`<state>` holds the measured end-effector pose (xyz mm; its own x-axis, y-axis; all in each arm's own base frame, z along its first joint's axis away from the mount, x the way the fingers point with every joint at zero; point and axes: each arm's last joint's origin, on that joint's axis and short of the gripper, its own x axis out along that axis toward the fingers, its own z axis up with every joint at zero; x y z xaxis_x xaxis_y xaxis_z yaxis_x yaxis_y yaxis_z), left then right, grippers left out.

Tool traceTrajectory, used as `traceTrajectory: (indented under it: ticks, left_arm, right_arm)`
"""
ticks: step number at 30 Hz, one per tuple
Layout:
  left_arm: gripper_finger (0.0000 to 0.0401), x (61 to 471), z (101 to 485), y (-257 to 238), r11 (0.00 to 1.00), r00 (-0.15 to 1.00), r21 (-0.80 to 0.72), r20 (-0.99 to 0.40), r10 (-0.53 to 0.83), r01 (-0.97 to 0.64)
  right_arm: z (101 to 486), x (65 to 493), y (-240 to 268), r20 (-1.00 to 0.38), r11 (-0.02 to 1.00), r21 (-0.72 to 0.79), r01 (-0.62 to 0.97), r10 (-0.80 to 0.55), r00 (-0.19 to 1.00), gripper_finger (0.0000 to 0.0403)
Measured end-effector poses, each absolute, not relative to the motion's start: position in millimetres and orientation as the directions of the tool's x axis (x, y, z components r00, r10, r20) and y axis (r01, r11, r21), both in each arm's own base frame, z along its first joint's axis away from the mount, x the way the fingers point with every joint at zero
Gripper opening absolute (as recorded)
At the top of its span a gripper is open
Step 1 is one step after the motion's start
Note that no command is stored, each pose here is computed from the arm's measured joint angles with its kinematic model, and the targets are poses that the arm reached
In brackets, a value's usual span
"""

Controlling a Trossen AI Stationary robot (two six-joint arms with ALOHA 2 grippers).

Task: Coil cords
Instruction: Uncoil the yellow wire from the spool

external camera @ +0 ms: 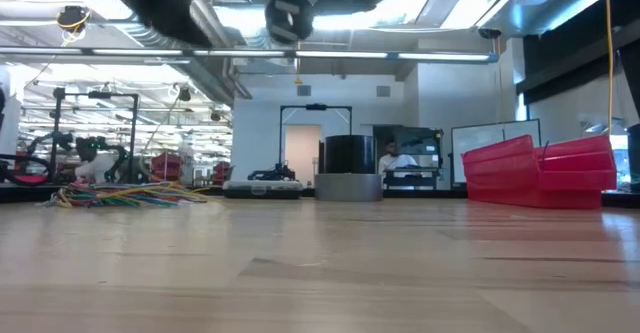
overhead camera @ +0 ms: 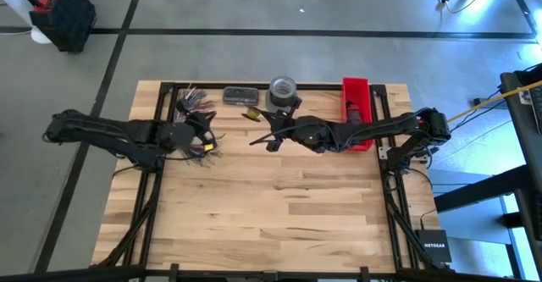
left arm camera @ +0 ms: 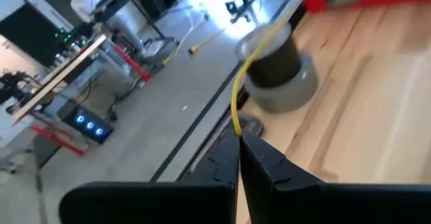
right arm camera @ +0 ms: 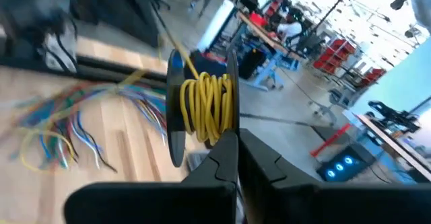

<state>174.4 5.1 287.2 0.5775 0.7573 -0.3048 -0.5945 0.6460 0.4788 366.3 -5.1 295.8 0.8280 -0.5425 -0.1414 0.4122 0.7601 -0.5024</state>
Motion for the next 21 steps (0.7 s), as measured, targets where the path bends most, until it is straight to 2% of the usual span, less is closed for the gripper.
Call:
traceTrajectory:
  ticks: [7, 14, 17, 21]
  left_arm:
    - [0.0004, 189, 261, 15, 0.775, 0.643, 0.493, -0.455, 0.617, -0.395]
    - [0.0002, 222, 246, 12, 0.922, 0.794, 0.334, -0.498, 0.349, -0.196]
    - [0.0007, 237, 238, 9, 0.949, 0.834, 0.300, -0.497, 0.240, -0.094]
    - [0.0031, 251, 226, 8, 0.958, 0.830, 0.274, -0.513, 0.218, -0.082]
  right_arm:
    - [309, 368, 13, -0.020, 0.780, -0.449, 0.435, -0.495, 0.868, 0.0005]
    - [313, 366, 19, 0.012, 0.757, -0.446, 0.478, -0.529, 0.849, 0.0005]
    - [312, 366, 19, 0.005, 0.751, -0.455, 0.479, -0.535, 0.845, 0.0005]
    - [311, 366, 18, -0.002, 0.748, -0.463, 0.476, -0.537, 0.843, 0.0005]
